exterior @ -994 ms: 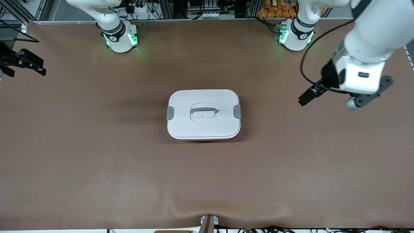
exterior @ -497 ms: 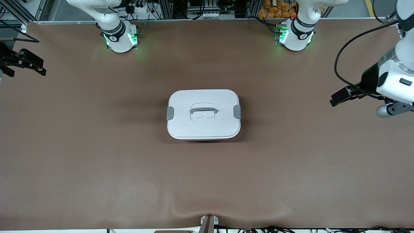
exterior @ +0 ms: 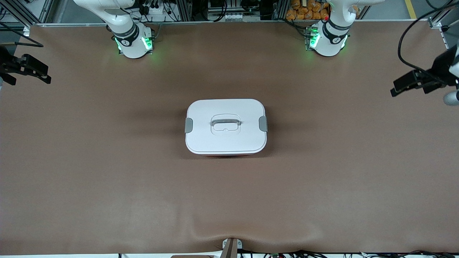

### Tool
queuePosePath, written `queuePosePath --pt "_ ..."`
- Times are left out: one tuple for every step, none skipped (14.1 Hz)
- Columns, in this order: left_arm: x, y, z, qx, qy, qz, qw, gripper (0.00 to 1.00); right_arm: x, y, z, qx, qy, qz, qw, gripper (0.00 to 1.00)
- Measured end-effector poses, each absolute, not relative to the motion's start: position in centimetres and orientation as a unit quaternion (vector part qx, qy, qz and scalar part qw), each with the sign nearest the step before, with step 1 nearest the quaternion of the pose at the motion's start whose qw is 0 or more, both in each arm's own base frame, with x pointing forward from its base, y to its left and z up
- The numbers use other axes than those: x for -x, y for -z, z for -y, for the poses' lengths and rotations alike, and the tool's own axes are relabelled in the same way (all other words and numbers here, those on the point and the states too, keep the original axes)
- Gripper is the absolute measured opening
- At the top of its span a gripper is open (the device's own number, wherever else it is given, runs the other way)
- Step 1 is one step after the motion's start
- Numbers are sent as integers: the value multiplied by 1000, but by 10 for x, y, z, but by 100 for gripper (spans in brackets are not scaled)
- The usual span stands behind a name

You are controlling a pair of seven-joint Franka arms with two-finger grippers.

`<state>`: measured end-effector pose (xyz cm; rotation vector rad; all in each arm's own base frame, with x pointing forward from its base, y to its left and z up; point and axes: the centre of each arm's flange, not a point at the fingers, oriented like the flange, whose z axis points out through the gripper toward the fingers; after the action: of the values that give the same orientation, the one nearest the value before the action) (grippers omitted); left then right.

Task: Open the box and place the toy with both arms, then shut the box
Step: 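Open the left gripper and raise it off the lid handle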

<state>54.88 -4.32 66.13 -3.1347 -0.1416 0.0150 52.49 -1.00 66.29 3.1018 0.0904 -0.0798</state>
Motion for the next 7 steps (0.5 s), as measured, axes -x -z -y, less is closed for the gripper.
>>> queuePosePath --pt "-538 -662 45 999 -7 43 3 100 -525 -663 10 -999 26 -29 19 100" --pt "-528 -663 47 999 -8 41 4 100 -525 -663 10 -999 26 -29 19 100" --pt "-519 -664 48 999 -8 39 7 100 -525 -663 10 -999 26 -29 19 100" --pt "-511 -666 50 999 -7 36 13 100 -525 -663 10 -999 26 -29 19 100" --pt "-503 -668 53 999 -6 32 20 100 -525 -663 10 -999 26 -29 19 100" --pt "-496 -670 57 999 -3 28 26 100 -525 -663 10 -999 26 -29 19 100" --pt "-491 -673 61 999 1 23 30 100 -525 -663 10 -999 26 -29 19 100"
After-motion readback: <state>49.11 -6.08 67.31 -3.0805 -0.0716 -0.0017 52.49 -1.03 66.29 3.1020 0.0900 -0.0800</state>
